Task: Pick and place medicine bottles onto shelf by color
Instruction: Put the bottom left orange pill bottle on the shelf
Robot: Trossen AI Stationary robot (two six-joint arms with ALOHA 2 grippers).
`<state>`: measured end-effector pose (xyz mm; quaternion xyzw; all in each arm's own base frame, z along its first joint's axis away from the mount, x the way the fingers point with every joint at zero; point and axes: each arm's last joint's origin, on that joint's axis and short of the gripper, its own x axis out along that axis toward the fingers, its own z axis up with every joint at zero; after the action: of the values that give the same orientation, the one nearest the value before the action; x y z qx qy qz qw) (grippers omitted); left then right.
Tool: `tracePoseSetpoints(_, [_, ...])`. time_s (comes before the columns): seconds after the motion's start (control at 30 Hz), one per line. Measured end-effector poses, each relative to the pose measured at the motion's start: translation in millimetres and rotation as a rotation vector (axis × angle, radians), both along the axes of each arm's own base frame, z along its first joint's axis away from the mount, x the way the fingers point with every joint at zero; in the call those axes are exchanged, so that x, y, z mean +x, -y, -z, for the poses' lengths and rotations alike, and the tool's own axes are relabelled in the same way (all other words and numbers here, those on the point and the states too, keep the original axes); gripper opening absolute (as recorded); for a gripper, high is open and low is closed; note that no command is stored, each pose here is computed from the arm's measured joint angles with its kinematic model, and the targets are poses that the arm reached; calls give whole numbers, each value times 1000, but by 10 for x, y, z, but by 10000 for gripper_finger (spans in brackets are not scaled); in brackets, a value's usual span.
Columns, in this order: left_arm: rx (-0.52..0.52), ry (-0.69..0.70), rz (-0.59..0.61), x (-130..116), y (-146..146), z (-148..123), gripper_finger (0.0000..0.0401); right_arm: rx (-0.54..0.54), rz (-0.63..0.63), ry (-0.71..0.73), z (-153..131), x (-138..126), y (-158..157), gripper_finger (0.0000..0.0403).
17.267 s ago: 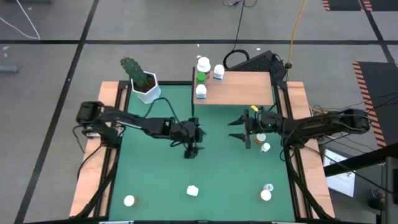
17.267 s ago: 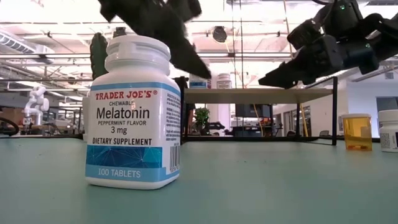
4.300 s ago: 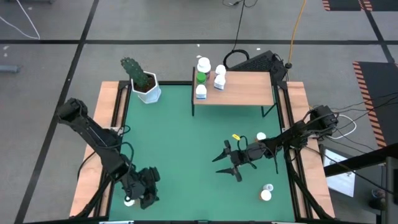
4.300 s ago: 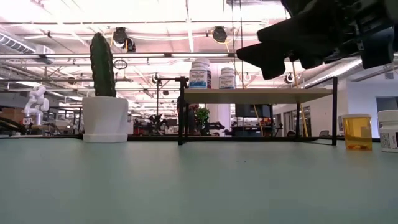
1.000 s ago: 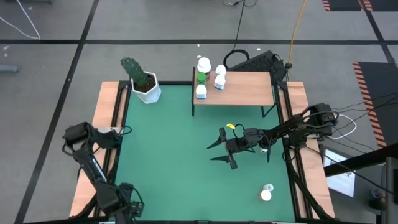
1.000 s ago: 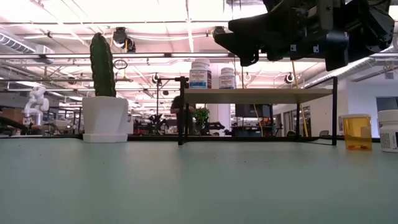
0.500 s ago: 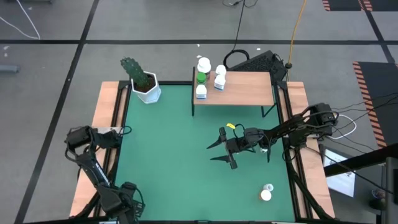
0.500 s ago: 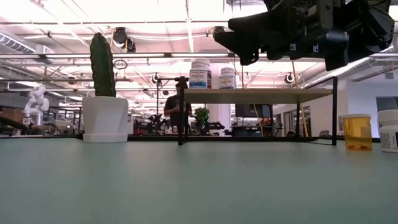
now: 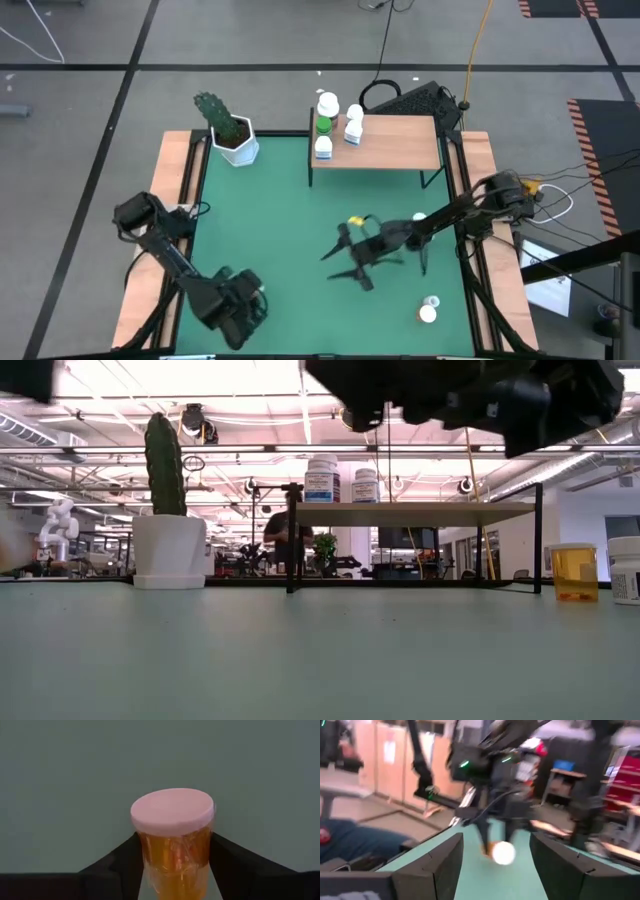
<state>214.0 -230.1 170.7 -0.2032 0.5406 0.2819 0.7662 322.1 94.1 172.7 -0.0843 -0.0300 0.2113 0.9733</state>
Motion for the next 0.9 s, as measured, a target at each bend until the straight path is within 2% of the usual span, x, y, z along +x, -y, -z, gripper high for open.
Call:
tracePoseSetpoints(0.07, [74,50,149,114,-44,-11,200,-28,-14,-33,63,171,-124,233])
tracePoseSetpoints(0.17, [153,125,342,298,-79,-35,201,-74,55,-118,178,365,-238,254])
tracePoseSetpoints(0.27, [237,206,499,463,-92,-73,201,-131,122,-188,268,461,-301,278])
tracePoseSetpoints(0.37, [302,252,628,596,-113,-110,202,-118,113,-197,287,499,-356,301])
tracePoseSetpoints(0.5, [341,276,683,730,-195,-137,202,-107,92,-191,262,481,-439,320])
tracePoseSetpoints(0.7, [373,297,720,856,-290,-162,202,-117,77,-211,277,443,-520,324])
tracePoseSetpoints(0.9, [412,320,747,932,-342,-185,202,-77,236,-233,281,451,-484,311])
